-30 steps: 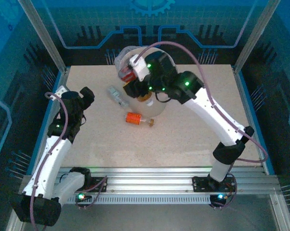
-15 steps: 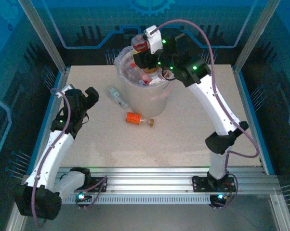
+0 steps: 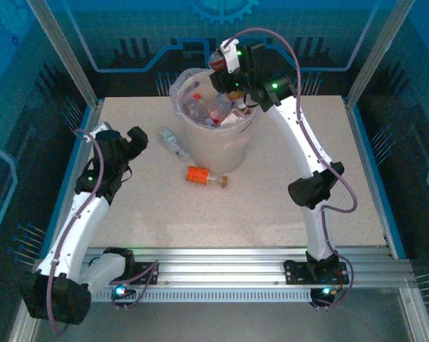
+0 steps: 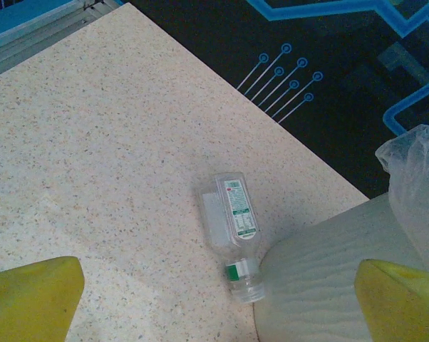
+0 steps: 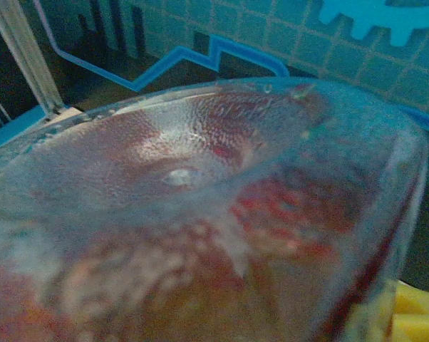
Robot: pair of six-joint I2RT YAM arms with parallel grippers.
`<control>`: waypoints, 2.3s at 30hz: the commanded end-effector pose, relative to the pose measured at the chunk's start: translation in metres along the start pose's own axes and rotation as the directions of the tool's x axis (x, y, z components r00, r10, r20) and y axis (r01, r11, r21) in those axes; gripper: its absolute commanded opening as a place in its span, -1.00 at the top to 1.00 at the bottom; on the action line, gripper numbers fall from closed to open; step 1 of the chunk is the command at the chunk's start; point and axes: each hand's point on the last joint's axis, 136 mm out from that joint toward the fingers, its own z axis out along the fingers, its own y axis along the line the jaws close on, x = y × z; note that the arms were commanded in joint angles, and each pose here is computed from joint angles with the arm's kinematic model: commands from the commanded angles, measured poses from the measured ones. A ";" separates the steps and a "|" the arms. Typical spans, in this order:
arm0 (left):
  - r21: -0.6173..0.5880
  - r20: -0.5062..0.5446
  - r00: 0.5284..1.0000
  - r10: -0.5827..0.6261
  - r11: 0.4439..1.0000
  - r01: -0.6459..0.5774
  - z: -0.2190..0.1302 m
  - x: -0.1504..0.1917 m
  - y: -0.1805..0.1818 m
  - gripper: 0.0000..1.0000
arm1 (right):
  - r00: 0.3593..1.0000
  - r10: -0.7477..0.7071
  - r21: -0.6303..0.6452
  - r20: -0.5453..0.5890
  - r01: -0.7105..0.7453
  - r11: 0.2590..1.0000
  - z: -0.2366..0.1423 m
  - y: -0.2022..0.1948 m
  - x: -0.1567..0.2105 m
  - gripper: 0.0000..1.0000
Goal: Put the plastic bottles in the bin
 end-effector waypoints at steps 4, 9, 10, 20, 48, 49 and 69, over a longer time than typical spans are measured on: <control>0.051 0.015 1.000 0.010 0.999 -0.011 0.000 -0.012 -0.015 -0.98 | 0.998 -0.020 0.083 -0.060 0.025 0.996 0.013 -0.017 0.017 -0.07; 0.046 0.004 1.000 0.013 0.999 -0.013 0.002 -0.010 -0.014 -0.98 | 0.992 -0.040 0.133 -0.122 0.057 0.989 0.027 -0.026 0.036 -0.24; 0.044 0.004 1.000 0.014 0.999 -0.014 0.002 -0.010 -0.014 -0.98 | 0.991 -0.042 0.142 -0.128 0.060 0.988 0.028 -0.027 0.038 -0.27; 0.044 0.001 1.000 0.014 0.999 -0.014 0.002 -0.009 -0.014 -0.98 | 0.993 -0.053 0.154 -0.109 0.070 0.986 0.024 -0.029 0.030 -1.00; 0.050 -0.017 1.000 0.021 0.999 -0.020 0.005 -0.006 -0.016 -0.98 | 0.987 0.101 0.084 0.128 -0.112 0.990 0.040 -0.040 -0.017 -0.70; 0.049 -0.016 1.000 0.022 0.999 -0.021 0.005 -0.006 -0.016 -0.98 | 0.986 0.113 0.070 0.123 -0.122 0.990 0.043 -0.040 -0.015 -0.66; 0.046 -0.018 1.000 0.025 0.999 -0.024 0.006 -0.006 -0.016 -0.98 | 0.986 0.130 -0.124 -0.103 -0.143 0.982 0.062 -0.012 0.045 -0.06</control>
